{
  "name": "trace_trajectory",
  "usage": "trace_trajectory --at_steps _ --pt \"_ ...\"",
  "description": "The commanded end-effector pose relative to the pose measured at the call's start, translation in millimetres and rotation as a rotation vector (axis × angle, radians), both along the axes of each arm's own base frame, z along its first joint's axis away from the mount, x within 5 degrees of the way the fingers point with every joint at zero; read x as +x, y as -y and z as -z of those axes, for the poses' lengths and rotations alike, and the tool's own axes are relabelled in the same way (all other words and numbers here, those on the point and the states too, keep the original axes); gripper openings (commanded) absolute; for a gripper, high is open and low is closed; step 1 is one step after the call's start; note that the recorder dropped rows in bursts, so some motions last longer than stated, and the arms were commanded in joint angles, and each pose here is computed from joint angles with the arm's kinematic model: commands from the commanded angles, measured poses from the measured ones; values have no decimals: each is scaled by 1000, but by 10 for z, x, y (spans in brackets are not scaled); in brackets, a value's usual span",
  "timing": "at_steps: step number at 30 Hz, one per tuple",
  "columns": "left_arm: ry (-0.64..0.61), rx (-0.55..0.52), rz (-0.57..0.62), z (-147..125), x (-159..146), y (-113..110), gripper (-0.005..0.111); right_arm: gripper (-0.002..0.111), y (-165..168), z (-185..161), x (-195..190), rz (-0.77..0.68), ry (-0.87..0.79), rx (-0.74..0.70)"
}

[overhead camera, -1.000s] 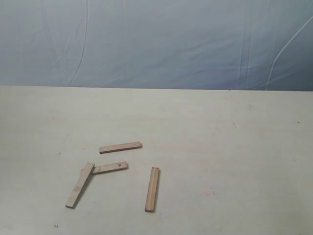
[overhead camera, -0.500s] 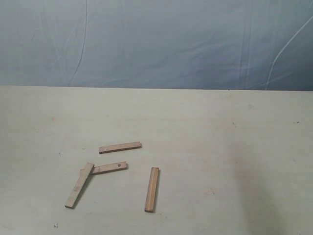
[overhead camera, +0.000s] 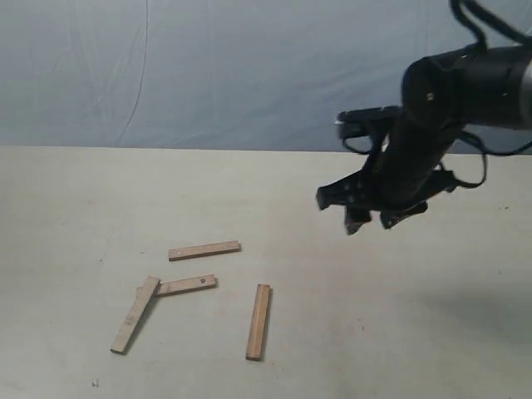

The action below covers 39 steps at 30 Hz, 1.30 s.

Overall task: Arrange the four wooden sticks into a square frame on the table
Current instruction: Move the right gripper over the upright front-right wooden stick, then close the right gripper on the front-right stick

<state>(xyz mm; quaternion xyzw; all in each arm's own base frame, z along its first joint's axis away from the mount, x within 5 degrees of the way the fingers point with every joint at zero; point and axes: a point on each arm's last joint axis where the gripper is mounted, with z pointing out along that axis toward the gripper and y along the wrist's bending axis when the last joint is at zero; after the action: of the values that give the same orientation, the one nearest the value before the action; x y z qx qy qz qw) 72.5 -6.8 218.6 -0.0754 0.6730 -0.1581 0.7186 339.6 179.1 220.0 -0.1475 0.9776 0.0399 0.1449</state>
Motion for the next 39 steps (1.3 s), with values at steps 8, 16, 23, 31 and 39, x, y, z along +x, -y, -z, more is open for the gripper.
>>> trace_trajectory --at_steps 8,16,23,31,39 --pt "-46 -3 9 50 -7 7 0 58 -905 594 -381 115 -120 74" --pt "-55 -18 12 57 -7 9 0 53 -1151 889 -521 185 -104 48" --pt "-55 -22 12 56 -7 9 0 53 -1274 980 -537 184 -116 37" --pt "-55 -22 12 56 -7 9 0 8 -1394 1122 -550 154 -134 -24" --pt "-55 -22 12 56 -7 9 0 0 -1572 753 -458 137 -91 23"
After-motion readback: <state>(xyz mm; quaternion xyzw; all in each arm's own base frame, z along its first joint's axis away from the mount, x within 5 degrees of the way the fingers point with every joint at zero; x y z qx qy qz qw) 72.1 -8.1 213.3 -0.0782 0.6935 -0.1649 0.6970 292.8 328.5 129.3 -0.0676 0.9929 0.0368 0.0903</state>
